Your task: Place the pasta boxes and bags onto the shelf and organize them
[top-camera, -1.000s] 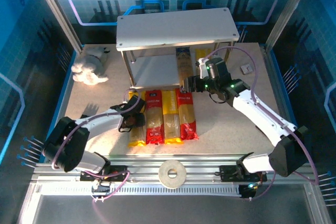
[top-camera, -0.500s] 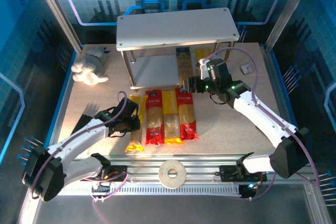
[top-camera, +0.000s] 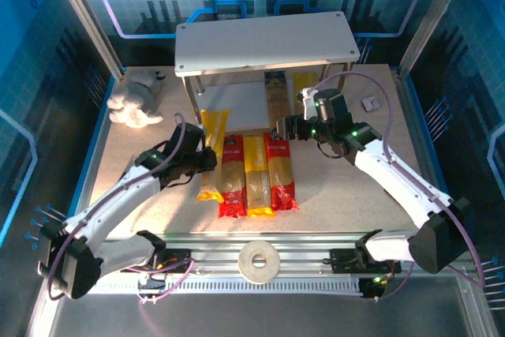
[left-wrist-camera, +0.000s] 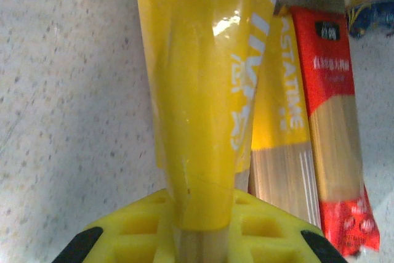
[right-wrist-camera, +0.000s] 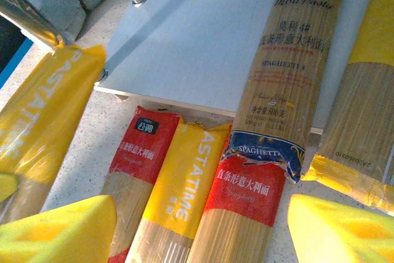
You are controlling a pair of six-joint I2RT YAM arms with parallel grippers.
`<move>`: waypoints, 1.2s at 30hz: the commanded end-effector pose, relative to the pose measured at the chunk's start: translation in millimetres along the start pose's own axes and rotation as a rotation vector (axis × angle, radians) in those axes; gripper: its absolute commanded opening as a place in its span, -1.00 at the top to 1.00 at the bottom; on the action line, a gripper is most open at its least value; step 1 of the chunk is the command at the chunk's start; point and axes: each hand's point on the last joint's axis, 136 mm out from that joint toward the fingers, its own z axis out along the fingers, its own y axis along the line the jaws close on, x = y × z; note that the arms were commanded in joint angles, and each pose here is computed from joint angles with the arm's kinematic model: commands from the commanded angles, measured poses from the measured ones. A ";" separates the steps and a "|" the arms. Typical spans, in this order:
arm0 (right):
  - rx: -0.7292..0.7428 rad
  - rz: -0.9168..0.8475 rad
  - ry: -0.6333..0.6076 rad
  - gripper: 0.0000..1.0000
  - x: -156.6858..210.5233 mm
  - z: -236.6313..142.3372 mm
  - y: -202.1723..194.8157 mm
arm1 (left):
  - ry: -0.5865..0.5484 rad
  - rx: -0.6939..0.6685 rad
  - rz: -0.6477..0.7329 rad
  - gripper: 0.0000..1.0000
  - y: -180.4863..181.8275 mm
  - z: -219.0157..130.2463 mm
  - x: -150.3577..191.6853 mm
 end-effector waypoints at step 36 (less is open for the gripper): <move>0.031 -0.004 0.045 -0.48 20.2 -12.9 -9.8 | -0.346 -0.113 -0.010 0.79 -10.2 111.6 -200.4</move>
